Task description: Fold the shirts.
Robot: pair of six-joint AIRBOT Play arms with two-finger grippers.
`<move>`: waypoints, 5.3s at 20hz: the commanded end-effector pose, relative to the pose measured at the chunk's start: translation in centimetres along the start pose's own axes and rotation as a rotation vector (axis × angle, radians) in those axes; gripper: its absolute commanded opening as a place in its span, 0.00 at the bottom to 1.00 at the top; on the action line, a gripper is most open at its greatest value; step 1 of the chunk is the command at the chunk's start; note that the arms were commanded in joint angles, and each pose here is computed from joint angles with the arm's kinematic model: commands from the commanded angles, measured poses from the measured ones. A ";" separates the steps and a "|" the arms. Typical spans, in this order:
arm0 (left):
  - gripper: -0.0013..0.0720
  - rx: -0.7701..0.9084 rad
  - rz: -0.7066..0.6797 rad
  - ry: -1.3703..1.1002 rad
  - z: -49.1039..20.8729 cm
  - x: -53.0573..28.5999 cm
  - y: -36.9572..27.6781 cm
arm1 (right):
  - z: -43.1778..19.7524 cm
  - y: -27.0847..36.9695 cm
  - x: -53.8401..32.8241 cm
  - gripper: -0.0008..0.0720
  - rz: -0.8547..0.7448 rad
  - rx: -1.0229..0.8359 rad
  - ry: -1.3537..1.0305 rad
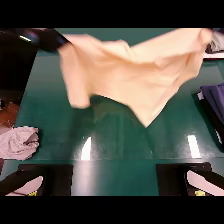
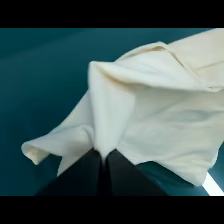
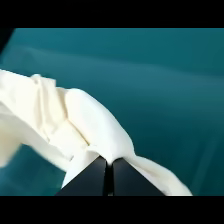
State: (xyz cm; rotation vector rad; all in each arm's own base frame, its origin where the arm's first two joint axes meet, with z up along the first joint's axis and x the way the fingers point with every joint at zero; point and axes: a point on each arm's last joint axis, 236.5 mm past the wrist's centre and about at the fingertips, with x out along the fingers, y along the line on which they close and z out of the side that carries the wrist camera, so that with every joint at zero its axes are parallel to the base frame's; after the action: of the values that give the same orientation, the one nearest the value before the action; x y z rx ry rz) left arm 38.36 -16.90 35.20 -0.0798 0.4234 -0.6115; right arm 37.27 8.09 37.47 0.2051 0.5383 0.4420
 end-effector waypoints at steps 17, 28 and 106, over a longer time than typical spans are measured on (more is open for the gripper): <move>0.05 0.014 0.130 0.202 -8.6 -5.8 1.1 | -0.5 -2.8 -3.0 0.04 -0.195 -0.022 0.009; 0.29 -0.264 0.246 0.473 -26.6 10.6 12.2 | -13.2 -12.8 20.1 0.39 -0.157 0.200 0.378; 0.05 0.165 0.203 -0.459 11.8 -22.5 -4.9 | 7.7 7.0 -17.6 0.04 -0.107 -0.254 -0.647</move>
State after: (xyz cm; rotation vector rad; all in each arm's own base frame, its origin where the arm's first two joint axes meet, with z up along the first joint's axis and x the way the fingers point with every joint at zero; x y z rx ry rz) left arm 30.66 -6.50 47.65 -0.0979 0.1501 -0.3947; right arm 32.14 4.05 46.40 0.1907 0.0665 0.3426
